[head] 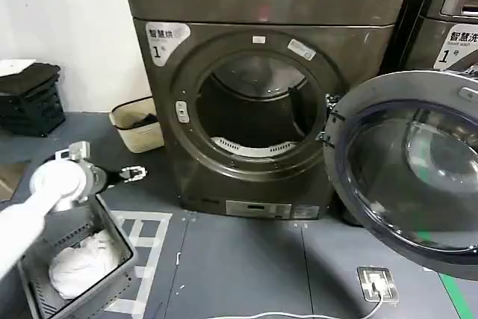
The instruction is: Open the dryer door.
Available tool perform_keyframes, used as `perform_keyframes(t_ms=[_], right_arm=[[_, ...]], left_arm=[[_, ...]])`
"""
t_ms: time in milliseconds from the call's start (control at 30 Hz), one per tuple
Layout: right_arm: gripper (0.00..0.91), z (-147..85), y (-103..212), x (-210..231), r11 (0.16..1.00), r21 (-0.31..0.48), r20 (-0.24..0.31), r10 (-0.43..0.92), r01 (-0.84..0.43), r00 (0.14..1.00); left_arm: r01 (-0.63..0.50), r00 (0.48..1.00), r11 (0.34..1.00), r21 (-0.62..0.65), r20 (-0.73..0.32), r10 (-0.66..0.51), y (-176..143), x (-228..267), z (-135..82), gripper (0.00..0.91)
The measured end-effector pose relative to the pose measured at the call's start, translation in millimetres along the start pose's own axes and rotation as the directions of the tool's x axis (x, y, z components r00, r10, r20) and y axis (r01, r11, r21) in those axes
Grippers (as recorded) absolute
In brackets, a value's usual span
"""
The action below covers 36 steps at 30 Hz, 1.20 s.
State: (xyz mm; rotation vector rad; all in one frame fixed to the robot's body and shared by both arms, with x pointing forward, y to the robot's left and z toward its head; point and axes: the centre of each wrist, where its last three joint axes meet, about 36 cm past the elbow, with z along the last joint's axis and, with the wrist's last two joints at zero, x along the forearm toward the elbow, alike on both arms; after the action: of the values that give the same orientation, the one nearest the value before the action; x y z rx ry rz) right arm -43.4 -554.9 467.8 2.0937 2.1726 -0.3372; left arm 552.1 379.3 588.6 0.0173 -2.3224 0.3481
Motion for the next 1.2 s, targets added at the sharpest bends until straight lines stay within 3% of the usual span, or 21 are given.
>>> perform_keyframes(t_ms=[500, 833, 1200], right_arm=[[0.907, 1, -10, -6, 1.000, -0.006, 0.002, 0.022, -0.022, 1.000], [0.907, 4, -18, -9, 0.998, -0.043, 0.008, 0.051, -0.051, 0.999], [0.907, 10, -29, -10, 0.997, -0.003, 0.036, 0.079, -0.079, 0.996]], left_arm=[[0.079, 0.996, 0.989, 0.123, -0.057, -0.072, 52, 26, -4, 0.907], [0.207, 0.976, 0.960, 0.191, -0.114, -0.187, 104, 48, -4, 0.907], [0.302, 0.950, 0.911, 0.281, -0.165, -0.264, 147, 58, -3, 0.907]])
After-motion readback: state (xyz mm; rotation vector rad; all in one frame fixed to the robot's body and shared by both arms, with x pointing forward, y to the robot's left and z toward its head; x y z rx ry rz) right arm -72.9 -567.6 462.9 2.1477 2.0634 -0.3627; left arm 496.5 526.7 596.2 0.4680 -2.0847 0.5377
